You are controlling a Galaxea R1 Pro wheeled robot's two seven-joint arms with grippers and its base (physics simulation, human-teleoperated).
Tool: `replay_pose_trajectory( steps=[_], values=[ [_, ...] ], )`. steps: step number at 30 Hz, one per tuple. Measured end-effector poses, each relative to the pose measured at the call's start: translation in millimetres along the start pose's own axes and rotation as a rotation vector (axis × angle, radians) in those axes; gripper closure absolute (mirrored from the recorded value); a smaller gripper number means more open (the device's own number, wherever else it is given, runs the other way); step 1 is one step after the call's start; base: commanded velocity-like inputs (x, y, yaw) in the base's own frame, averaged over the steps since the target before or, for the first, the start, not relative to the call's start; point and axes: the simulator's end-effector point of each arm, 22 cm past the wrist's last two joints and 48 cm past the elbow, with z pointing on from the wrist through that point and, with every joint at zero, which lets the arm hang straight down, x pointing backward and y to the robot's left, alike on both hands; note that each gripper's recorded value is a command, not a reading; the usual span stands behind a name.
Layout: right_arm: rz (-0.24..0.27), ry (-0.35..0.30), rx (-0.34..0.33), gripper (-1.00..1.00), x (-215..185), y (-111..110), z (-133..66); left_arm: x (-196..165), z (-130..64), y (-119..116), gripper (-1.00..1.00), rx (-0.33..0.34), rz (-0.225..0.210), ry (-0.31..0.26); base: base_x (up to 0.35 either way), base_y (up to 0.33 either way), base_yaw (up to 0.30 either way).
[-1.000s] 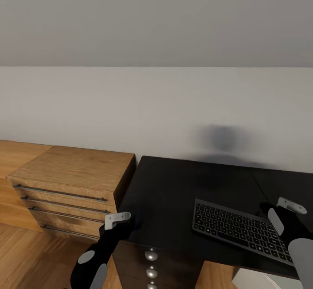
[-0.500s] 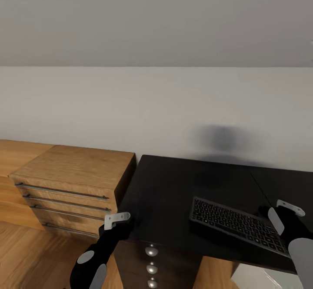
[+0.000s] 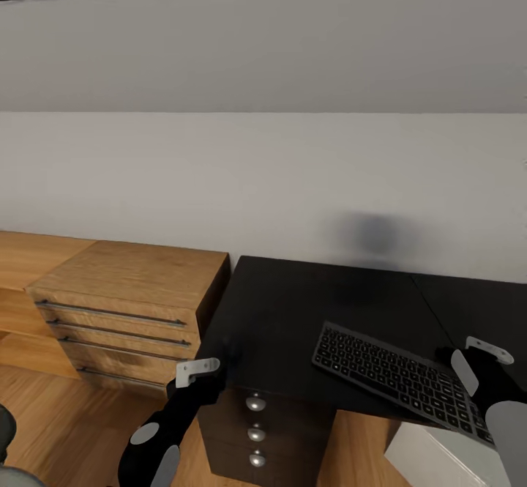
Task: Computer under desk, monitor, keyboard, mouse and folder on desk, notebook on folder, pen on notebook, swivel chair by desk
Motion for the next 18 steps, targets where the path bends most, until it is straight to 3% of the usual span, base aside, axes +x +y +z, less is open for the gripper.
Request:
replay_pose_trajectory(
  steps=[14,18],
  values=[
    [-0.002,-0.003,0.002,-1.00,-0.3,-0.5,-0.1,0.4,0.0,0.1,-1.00,0.000,0.000,0.001,-0.146,0.000,0.000],
    [-0.024,-0.008,0.013,-1.00,-1.5,-2.6,0.2,0.9,0.3,-0.1,-1.00,0.000,0.000,0.002,-0.204,0.000,0.000]
  ],
)
